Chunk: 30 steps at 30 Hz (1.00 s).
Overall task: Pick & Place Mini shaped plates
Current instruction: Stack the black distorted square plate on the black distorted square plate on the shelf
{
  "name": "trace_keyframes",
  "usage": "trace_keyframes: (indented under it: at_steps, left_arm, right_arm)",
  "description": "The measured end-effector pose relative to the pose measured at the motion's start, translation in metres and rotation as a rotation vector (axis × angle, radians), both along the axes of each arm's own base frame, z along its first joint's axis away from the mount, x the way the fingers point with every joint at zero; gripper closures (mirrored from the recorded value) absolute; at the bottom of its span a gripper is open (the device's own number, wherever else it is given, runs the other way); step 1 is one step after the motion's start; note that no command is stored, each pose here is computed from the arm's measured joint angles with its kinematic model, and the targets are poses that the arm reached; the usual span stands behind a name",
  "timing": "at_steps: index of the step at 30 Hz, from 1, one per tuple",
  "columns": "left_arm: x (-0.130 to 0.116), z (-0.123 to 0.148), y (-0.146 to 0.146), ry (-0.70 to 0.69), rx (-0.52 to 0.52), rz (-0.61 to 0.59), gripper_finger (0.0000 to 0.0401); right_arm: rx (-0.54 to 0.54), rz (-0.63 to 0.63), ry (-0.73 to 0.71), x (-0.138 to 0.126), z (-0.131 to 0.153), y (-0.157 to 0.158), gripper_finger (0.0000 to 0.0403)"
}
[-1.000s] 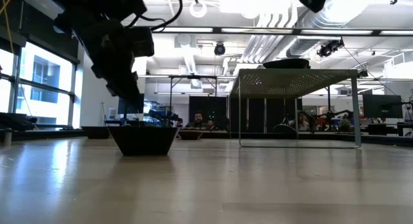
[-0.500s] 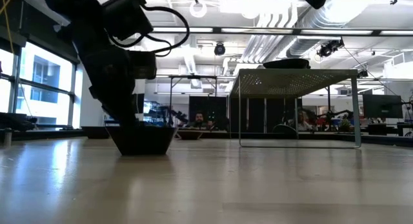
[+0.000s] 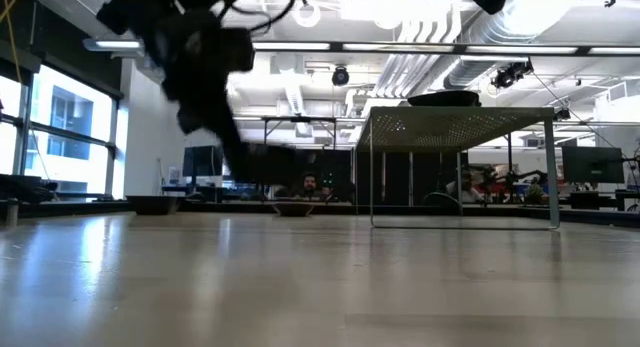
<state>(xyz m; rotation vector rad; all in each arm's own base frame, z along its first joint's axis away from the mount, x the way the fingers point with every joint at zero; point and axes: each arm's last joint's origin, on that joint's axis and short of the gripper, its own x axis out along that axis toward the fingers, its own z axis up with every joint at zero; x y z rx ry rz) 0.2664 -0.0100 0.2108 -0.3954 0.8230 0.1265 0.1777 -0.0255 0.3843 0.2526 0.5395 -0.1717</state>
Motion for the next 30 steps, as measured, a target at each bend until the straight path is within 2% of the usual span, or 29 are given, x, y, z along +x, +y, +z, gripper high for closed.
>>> trace_keyframes:
  at_steps: [3,8,14,20,26,30]
  left_arm:
    - [-0.003,0.027,0.013,-0.063,0.011,0.064,0.0398]
    - [-0.008,0.076,0.036,-0.234,0.043,0.182,0.0400]
    - [-0.004,0.118,0.052,-0.327,0.163,0.361,0.0400]
    - [0.000,0.134,0.055,-0.369,0.226,0.446,0.0401]
    - [0.000,0.137,0.055,-0.377,0.236,0.449,0.0401]
    - [0.001,0.136,0.055,-0.373,0.244,0.445,0.0401]
  right_arm:
    - [0.012,-0.021,-0.005,0.000,0.000,0.000,0.0397]
    - [0.024,-0.145,-0.041,0.004,0.002,-0.003,0.0399]
    - [0.056,-0.221,-0.090,0.033,-0.002,-0.006,0.0387]
    - [0.058,-0.232,-0.151,0.074,-0.001,-0.008,0.0351]
    - [-0.064,-0.230,-0.130,0.112,0.002,-0.013,0.0305]
    - [-0.142,-0.226,-0.078,0.136,-0.002,-0.017,0.0292]
